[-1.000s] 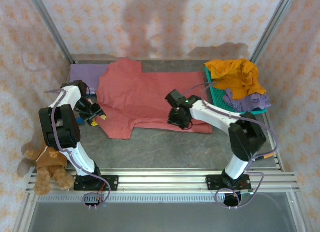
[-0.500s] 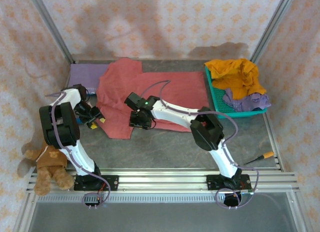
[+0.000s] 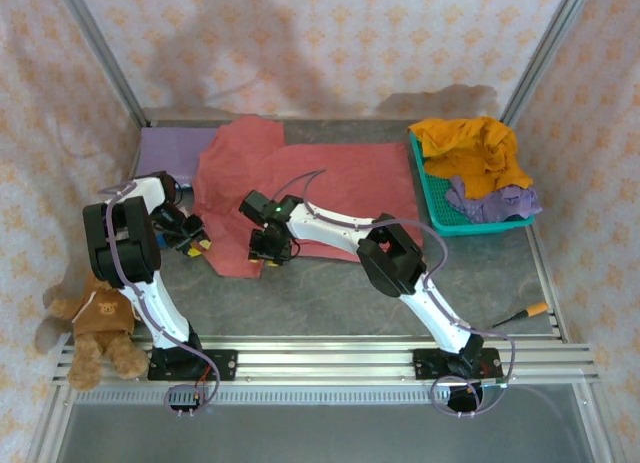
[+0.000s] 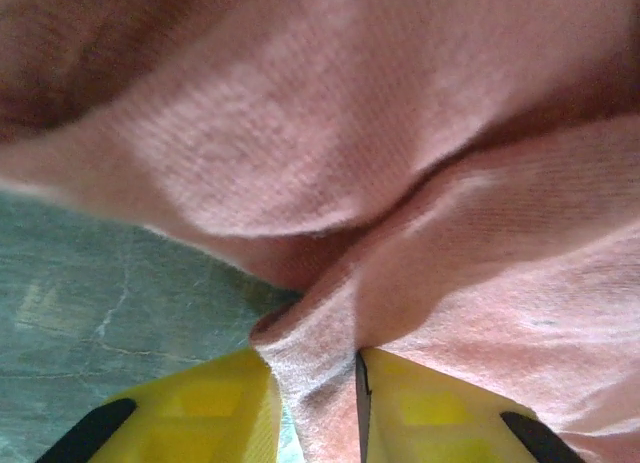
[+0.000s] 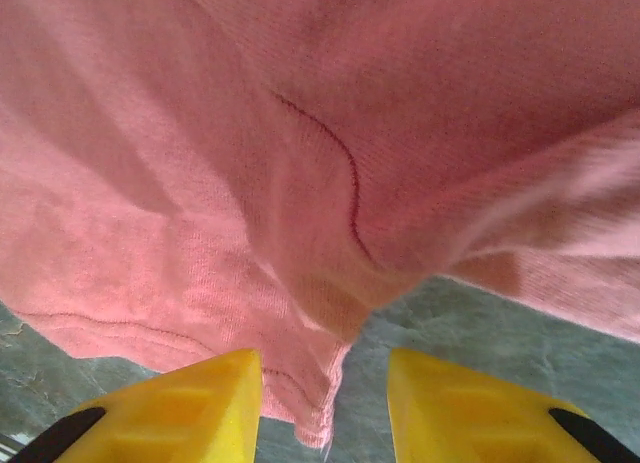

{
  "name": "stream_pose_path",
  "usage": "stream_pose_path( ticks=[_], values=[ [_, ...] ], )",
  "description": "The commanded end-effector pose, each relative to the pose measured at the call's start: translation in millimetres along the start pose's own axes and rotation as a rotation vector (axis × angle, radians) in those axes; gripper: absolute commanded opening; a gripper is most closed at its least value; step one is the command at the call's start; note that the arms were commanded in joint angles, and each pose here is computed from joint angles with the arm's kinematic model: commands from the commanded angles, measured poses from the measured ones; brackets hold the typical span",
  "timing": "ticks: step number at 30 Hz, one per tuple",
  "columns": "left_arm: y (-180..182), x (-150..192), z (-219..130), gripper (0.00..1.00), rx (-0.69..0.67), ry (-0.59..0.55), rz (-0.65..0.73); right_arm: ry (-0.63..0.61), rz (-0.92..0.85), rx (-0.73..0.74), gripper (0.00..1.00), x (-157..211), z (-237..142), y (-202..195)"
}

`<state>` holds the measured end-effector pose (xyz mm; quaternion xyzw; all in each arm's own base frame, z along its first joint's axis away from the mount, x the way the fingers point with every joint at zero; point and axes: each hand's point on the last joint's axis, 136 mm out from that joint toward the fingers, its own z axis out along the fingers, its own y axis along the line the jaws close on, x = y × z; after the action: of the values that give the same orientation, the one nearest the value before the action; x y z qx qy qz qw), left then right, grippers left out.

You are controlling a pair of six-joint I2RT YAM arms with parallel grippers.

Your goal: Fold and stack the t-shirts

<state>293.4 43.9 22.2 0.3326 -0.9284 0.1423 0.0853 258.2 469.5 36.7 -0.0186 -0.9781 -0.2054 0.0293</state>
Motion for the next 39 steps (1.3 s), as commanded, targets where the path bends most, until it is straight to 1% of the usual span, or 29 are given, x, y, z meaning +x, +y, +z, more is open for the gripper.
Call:
stream_pose_path(
  ticks=[1,4,6,8,10,12,15,17,20,25,31,33,34,39],
  values=[
    [-4,-7,-5,0.21,0.019,-0.012,0.017,0.038,0.018,-0.007,0.37,5,6,3],
    [-5,-5,-5,0.16,0.023,-0.008,0.016,0.052,0.018,-0.016,0.34,5,10,6],
    [-6,-4,-7,0.12,0.028,-0.011,0.018,0.054,0.015,-0.028,0.30,5,12,8],
    [-6,-3,-9,0.11,0.029,-0.013,0.019,0.054,0.011,-0.051,0.23,3,14,13],
    [-6,-3,-10,0.10,0.032,-0.016,0.019,0.056,0.011,-0.062,0.21,2,15,16],
    [-7,-2,-12,0.09,0.035,-0.019,0.021,0.053,0.007,-0.062,0.17,1,15,17],
    [-11,-1,-18,0.06,0.053,-0.026,0.021,0.037,-0.003,-0.068,0.04,-2,9,19],
    [-15,-1,-27,0.05,0.064,-0.043,0.025,0.007,-0.007,-0.068,0.00,-8,-1,19],
    [-24,-3,-46,0.03,0.084,-0.081,0.036,-0.025,0.003,-0.092,0.00,-21,-15,19],
    [-45,-13,-73,0.01,0.149,-0.127,0.041,-0.023,0.023,-0.137,0.00,-42,-26,19],
    [-76,-22,-75,0.01,0.160,-0.112,0.082,-0.037,0.028,-0.166,0.00,-65,-43,17],
    [-85,-27,-81,0.01,0.155,-0.132,0.099,-0.047,0.031,-0.175,0.00,-72,-48,16],
    [-87,-33,-75,0.01,0.143,-0.120,0.092,-0.048,0.035,-0.181,0.00,-75,-50,15],
    [-101,-54,-78,0.00,0.132,-0.127,0.094,-0.035,0.056,-0.207,0.00,-95,-48,11]
  ],
)
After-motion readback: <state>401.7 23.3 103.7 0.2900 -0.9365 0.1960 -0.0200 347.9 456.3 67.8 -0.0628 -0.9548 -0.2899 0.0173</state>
